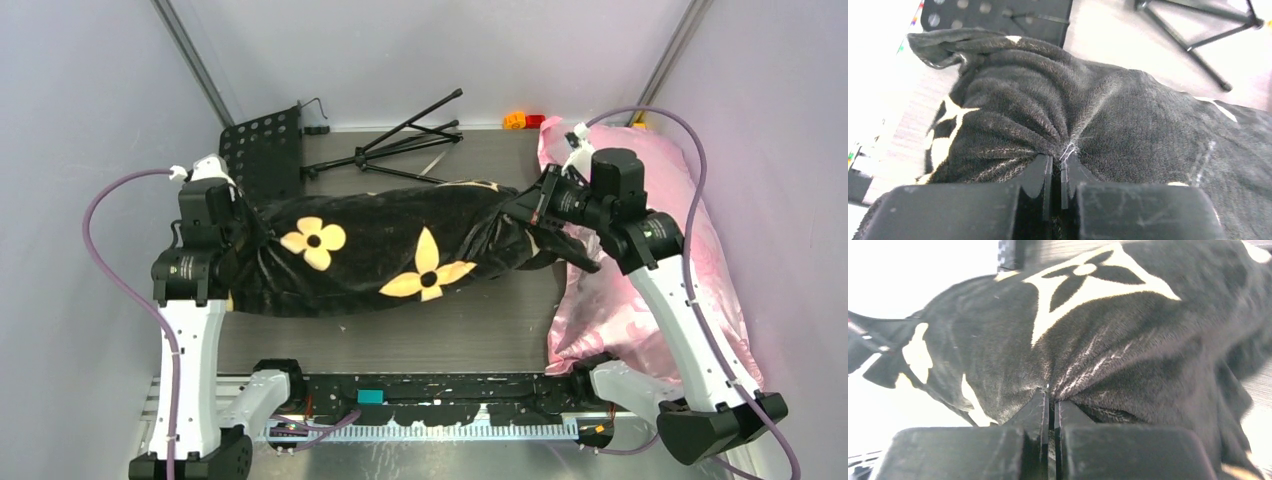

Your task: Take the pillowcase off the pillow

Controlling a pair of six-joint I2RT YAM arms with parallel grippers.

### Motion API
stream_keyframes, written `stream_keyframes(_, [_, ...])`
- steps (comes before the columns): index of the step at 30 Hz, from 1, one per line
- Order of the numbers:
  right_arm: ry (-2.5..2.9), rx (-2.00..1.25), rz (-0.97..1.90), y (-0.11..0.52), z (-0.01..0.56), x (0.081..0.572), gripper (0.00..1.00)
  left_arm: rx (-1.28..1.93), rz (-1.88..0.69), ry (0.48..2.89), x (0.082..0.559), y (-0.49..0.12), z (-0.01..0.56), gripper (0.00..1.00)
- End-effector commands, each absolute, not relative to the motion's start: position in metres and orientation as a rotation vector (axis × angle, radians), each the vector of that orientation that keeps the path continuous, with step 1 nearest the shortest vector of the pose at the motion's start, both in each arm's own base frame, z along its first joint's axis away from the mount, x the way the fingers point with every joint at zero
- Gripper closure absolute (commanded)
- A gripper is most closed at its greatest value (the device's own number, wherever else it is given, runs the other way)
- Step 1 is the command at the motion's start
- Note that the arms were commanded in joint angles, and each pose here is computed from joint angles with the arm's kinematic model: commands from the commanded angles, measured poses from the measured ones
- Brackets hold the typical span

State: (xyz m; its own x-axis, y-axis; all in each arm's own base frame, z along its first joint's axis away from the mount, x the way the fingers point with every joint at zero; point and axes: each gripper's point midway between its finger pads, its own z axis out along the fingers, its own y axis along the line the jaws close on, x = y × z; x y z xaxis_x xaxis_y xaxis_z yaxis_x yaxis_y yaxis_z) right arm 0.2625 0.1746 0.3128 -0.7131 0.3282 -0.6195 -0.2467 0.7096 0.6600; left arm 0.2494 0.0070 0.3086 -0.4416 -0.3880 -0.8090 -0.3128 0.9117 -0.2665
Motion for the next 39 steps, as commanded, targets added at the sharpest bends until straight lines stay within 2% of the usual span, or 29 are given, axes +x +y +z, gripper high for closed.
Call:
stream_keyframes(1, [1.885,0.054,1.225,0.194,0.415,0.256,1.0,-0.433,-0.068,2.153,0.255,0.005,0.313,1.0])
stream_keyframes(5, [1.872,0.171,1.371,0.207,0.426,0.286,1.0,-0.349,-0.068,2.323,0.27,-0.003,0.3,1.0])
stream_keyframes(9, [1.764,0.49,1.543,0.182,0.42,0.365,1.0,-0.313,-0.045,2.37,0.316,-0.002,0.293,1.0])
stream_keyframes(12, [1.674,0.645,1.436,0.139,0.401,0.426,0.96,-0.29,-0.149,2.429,0.36,-0.018,0.28,1.0])
stream_keyframes(13, [1.697,0.674,1.354,0.128,0.39,0.44,0.9,-0.287,-0.193,2.417,0.374,-0.024,0.283,1.0])
stream_keyframes(14, [1.727,0.682,1.278,0.122,0.383,0.45,0.74,-0.291,-0.225,2.409,0.385,-0.029,0.282,0.99])
stream_keyframes(15, [1.769,0.679,1.192,0.116,0.372,0.457,0.56,-0.297,-0.245,2.397,0.395,-0.031,0.282,0.91])
stream_keyframes(17, [1.808,0.687,1.038,0.092,0.366,0.465,0.23,-0.308,-0.273,2.372,0.409,-0.034,0.287,0.66])
stream_keyframes(18, [1.832,0.699,0.981,0.085,0.36,0.464,0.16,-0.302,-0.285,2.355,0.416,-0.036,0.293,0.58])
stream_keyframes(20, [1.84,0.672,0.921,0.079,0.358,0.456,0.1,-0.282,-0.291,2.316,0.425,-0.037,0.308,0.51])
stream_keyframes(22, [1.835,0.624,0.871,0.076,0.361,0.444,0.08,-0.261,-0.299,2.286,0.433,-0.038,0.32,0.51])
stream_keyframes(24, [1.84,0.549,0.833,0.075,0.37,0.427,0.08,-0.247,-0.327,2.279,0.439,-0.042,0.321,0.54])
stream_keyframes(25, [1.845,0.499,0.814,0.077,0.375,0.418,0.08,-0.25,-0.343,2.282,0.442,-0.044,0.319,0.58])
stream_keyframes(28, [1.869,0.313,0.697,0.092,0.388,0.385,0.08,-0.262,-0.39,2.299,0.452,-0.051,0.305,0.82])
stream_keyframes(34, [1.965,0.212,0.591,0.105,0.352,0.352,0.08,-0.321,-0.427,2.283,0.473,-0.054,0.289,0.84])
stream_keyframes(39, [1.973,0.035,0.831,0.152,0.316,0.321,0.08,-0.316,-0.443,2.281,0.482,-0.057,0.288,0.85])
